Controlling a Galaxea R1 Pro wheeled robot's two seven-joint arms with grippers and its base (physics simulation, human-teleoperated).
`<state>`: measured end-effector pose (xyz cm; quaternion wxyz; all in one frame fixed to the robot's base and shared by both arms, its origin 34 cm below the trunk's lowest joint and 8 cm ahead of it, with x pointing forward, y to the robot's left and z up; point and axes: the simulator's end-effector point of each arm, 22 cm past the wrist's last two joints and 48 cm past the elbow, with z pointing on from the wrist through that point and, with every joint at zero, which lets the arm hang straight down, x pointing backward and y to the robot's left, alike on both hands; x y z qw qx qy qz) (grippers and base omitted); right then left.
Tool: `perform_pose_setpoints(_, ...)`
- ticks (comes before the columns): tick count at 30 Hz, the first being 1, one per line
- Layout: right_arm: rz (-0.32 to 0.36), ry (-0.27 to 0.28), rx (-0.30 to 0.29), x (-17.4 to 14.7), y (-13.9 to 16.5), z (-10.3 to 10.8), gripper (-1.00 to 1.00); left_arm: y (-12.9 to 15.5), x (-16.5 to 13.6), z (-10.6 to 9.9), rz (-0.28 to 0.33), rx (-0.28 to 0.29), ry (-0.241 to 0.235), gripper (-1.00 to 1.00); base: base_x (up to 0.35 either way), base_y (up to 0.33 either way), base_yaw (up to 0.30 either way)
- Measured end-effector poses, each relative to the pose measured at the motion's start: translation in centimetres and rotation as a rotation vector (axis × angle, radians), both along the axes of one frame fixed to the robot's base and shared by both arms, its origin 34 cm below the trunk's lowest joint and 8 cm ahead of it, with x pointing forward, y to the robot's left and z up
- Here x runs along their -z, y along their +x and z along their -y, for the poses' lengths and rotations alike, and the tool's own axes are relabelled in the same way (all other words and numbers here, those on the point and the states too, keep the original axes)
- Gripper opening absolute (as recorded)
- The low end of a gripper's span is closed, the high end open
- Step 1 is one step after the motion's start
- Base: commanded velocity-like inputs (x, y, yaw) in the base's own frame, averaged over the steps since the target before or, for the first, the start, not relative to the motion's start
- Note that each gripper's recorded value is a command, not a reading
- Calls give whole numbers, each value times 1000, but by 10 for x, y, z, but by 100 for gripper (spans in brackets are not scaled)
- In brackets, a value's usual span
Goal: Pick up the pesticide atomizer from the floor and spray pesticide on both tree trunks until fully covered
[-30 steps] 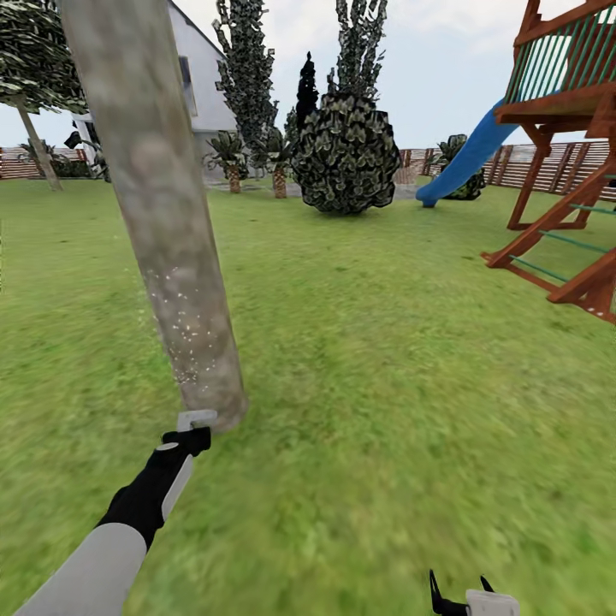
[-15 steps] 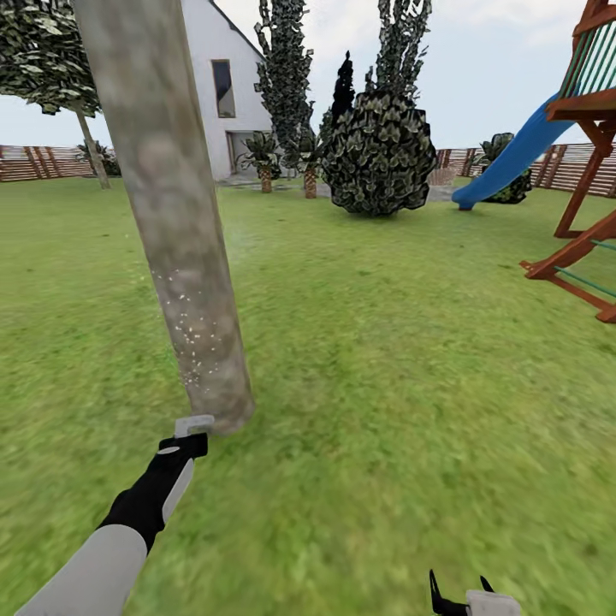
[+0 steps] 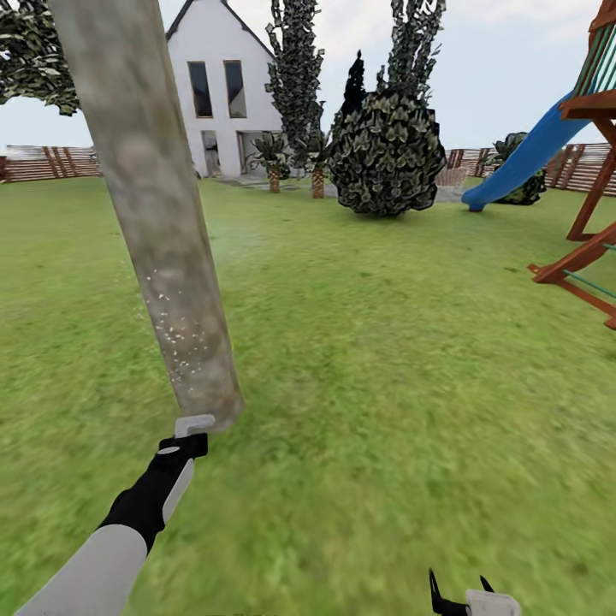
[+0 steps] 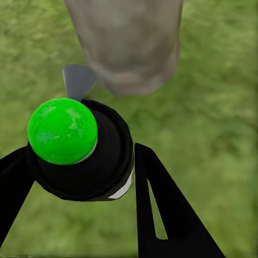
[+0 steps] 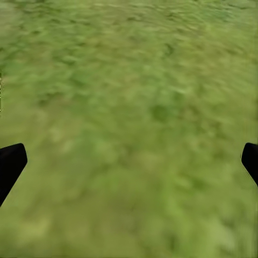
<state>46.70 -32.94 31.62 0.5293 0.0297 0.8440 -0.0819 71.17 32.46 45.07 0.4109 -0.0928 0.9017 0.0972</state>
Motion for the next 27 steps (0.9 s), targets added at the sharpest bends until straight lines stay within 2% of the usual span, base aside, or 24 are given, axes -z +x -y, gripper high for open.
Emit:
perform_pose_setpoints(8,0,0,0,0,0,0,100,0,0,0,-1,0,0,-100,0,-272,270)
perform_pose_setpoints(15,0,0,1,0,0,0,100,0,0,0,-1,0,0,-100,15,-272,31)
perform_pose_setpoints(19,0,0,0,0,0,0,100,0,0,-1,-2,0,3,-100,149,-256,79)
perform_pose_setpoints(27,0,0,1,0,0,0,100,-1,1,-1,-3,0,3,-100,227,-206,269)
